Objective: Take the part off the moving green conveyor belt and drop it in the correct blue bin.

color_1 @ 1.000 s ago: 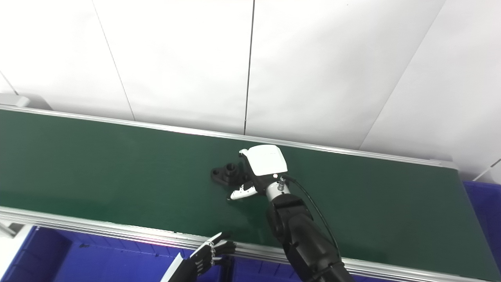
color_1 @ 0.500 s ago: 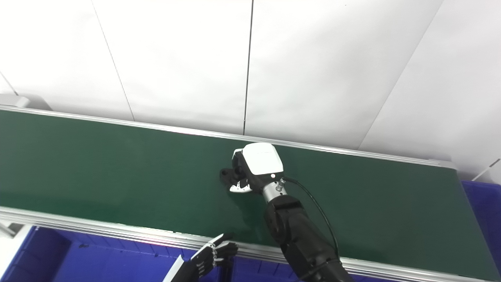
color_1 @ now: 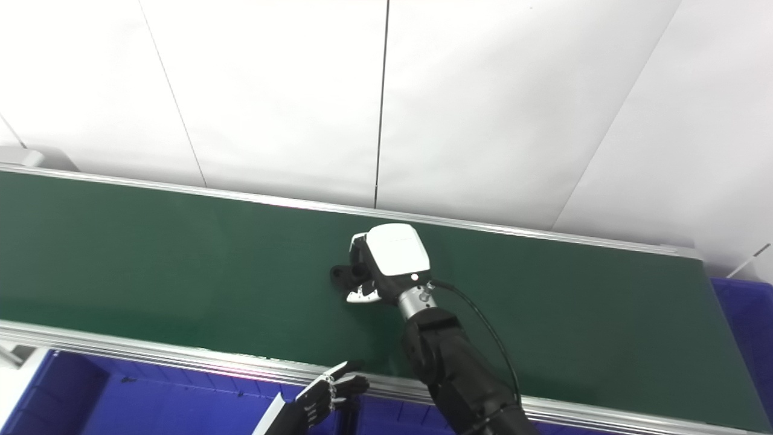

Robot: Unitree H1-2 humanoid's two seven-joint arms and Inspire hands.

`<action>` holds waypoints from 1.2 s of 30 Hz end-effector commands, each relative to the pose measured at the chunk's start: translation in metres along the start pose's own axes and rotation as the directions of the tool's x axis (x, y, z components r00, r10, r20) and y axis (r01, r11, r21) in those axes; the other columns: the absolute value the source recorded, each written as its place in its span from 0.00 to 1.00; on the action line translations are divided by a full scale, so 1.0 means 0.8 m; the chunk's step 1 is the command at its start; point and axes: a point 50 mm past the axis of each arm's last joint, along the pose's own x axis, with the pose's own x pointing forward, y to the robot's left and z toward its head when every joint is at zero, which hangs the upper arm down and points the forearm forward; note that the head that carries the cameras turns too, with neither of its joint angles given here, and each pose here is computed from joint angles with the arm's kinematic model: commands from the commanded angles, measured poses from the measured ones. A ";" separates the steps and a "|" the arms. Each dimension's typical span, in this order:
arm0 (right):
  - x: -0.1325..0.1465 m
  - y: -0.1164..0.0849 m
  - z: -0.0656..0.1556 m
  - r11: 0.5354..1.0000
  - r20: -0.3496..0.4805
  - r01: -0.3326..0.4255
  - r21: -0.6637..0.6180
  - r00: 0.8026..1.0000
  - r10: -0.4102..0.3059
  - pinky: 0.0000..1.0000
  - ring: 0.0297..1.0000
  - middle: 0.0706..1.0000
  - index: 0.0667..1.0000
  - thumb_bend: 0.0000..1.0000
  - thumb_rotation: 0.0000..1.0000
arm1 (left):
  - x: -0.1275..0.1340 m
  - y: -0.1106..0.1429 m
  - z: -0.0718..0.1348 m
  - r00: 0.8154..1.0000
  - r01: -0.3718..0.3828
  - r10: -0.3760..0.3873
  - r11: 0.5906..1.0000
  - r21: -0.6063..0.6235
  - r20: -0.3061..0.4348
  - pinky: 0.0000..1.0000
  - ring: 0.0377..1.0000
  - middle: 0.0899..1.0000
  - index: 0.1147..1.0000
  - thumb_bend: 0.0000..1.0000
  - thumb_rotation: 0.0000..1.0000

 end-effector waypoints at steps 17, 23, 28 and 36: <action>-0.066 -0.025 -0.008 0.983 0.048 0.138 0.125 0.988 -0.144 0.15 0.19 0.27 0.45 0.50 0.14 | 0.001 0.005 0.018 0.999 -0.012 0.012 1.000 -0.009 0.034 0.75 0.83 0.81 0.87 0.82 0.70; -0.087 -0.074 -0.004 0.974 0.066 0.187 0.125 0.978 -0.196 0.18 0.22 0.30 0.45 0.50 0.14 | 0.001 0.014 0.020 0.999 -0.010 0.010 1.000 0.001 0.045 0.75 0.84 0.81 0.89 0.81 0.72; -0.118 -0.099 0.001 0.979 0.073 0.163 0.121 0.982 -0.172 0.16 0.20 0.28 0.45 0.50 0.14 | -0.002 0.024 0.026 0.998 -0.007 0.008 1.000 -0.003 0.055 0.77 0.85 0.83 0.91 0.79 0.74; -0.183 -0.115 0.020 0.984 0.043 0.120 0.131 0.991 -0.127 0.18 0.22 0.30 0.45 0.50 0.14 | -0.016 0.055 0.051 0.998 -0.025 0.027 0.999 -0.031 0.063 0.84 0.89 0.85 0.95 0.74 0.80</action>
